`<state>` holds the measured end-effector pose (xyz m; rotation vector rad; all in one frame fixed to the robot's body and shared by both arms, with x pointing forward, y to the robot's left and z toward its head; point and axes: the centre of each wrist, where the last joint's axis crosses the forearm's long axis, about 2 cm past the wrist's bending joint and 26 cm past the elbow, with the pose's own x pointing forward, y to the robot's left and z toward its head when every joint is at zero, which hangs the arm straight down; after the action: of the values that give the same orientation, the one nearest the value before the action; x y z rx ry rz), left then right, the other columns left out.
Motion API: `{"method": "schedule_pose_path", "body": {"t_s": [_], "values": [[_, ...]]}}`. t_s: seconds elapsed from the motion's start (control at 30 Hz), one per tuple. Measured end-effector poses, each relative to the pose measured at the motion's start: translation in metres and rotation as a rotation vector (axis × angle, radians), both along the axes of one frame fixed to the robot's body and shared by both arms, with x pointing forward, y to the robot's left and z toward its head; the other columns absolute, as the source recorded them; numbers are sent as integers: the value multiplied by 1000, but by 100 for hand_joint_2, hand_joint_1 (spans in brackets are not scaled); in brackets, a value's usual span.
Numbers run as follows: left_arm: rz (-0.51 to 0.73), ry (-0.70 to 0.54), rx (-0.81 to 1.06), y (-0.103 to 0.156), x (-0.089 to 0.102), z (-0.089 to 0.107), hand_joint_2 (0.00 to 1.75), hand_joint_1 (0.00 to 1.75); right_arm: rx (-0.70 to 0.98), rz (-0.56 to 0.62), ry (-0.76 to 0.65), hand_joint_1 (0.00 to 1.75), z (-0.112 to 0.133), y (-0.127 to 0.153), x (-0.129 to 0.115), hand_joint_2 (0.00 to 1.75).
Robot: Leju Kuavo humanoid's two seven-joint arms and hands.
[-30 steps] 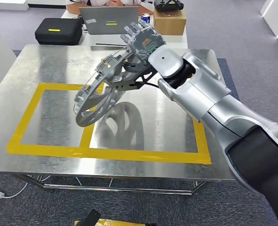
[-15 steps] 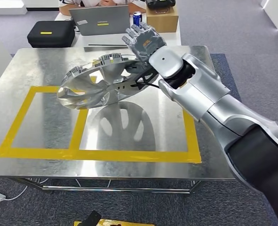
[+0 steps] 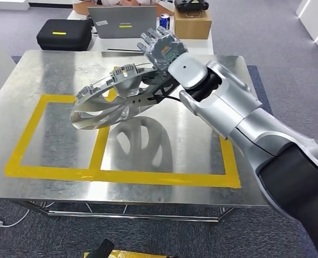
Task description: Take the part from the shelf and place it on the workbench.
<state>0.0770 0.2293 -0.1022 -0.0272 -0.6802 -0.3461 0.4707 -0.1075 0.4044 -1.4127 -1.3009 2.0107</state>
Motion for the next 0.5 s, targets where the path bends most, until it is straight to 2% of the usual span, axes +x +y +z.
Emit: {"method": "schedule_pose_path", "body": {"t_s": [0.1, 0.17, 0.27, 0.5], "values": [[36, 4, 7, 1, -3, -1, 0, 0, -159, -128, 276, 0, 9, -19, 10, 0], [43, 6, 8, 2, -7, -1, 0, 0, -219, -196, 385, 0, 18, -30, 14, 0], [49, 12, 10, 3, -9, -2, 0, 0, -252, -216, 404, 0, 27, -37, 17, 0], [50, 13, 12, 4, -9, -2, 0, 0, -289, -242, 411, 0, 27, -41, 19, 0]]}}
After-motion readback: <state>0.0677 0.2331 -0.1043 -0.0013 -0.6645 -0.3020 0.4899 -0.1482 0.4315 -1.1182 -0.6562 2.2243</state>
